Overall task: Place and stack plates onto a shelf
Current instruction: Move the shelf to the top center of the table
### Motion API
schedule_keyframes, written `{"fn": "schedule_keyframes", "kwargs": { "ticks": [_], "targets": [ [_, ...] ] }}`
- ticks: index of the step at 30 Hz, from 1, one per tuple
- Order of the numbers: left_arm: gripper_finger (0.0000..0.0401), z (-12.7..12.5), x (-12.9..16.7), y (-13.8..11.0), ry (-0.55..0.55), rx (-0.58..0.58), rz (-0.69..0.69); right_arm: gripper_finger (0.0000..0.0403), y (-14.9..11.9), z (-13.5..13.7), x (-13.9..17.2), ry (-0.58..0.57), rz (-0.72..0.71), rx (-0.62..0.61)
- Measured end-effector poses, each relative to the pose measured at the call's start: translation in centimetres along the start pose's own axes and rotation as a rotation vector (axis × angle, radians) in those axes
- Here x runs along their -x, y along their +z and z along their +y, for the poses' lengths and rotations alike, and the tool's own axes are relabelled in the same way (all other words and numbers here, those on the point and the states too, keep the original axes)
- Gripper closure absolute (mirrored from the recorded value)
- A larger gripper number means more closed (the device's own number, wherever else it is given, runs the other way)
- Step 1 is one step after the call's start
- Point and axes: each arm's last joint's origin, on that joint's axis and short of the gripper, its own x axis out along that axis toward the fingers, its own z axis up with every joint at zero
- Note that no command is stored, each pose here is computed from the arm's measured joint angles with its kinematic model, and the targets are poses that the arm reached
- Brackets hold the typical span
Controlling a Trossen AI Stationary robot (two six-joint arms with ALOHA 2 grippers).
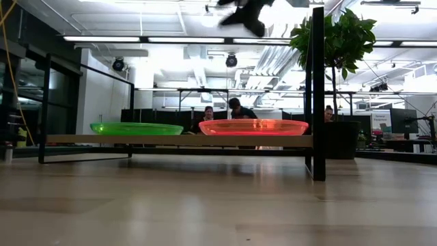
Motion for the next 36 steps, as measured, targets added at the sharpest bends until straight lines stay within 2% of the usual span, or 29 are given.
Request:
{"fn": "schedule_keyframes", "kwargs": {
  "ticks": [4,6,9,14,18,21,25,31,36],
  "targets": [
    [0.0401,0.6,0.0,0.1,0.058,-0.02,-0.009,0.0291,-2.1,4.5,2.3,0.09,0.077,0.025],
    [0.0401,1.0,0.1,0.2,0.088,-0.027,-0.022,0.0332,-3.9,6.4,2.9,0.133,0.124,-0.027],
    [0.0401,1.6,0.2,0.4,0.12,-0.038,-0.036,0.0389,-7.2,9.2,3.6,0.17,0.181,-0.172],
    [0.0401,2.4,0.3,0.5,0.131,-0.053,-0.03,0.039,-13.1,14.4,4.4,0.179,0.136,-0.5],
    [0.0401,2.7,0.3,0.5,0.099,-0.06,-0.022,0.0398,-18.0,17.3,3.9,0.099,0.067,-0.728],
    [0.0401,2.8,0.4,0.5,0.089,-0.053,-0.021,0.04,-20.5,17.9,2.7,0.005,0.008,-0.841],
    [0.0401,2.8,0.4,0.5,0.087,-0.013,-0.025,0.0401,-22.5,17.4,0.0,-0.09,-0.008,-0.888],
    [0.0401,2.7,0.4,0.5,0.054,0.042,-0.025,0.0402,-23.8,15.9,-3.8,-0.217,-0.013,-0.832],
    [0.0401,1.6,0.2,-0.3,0.01,0.089,0.053,0.0403,-23.5,15.1,-4.7,-0.273,-0.094,-0.762]
  ]
}}
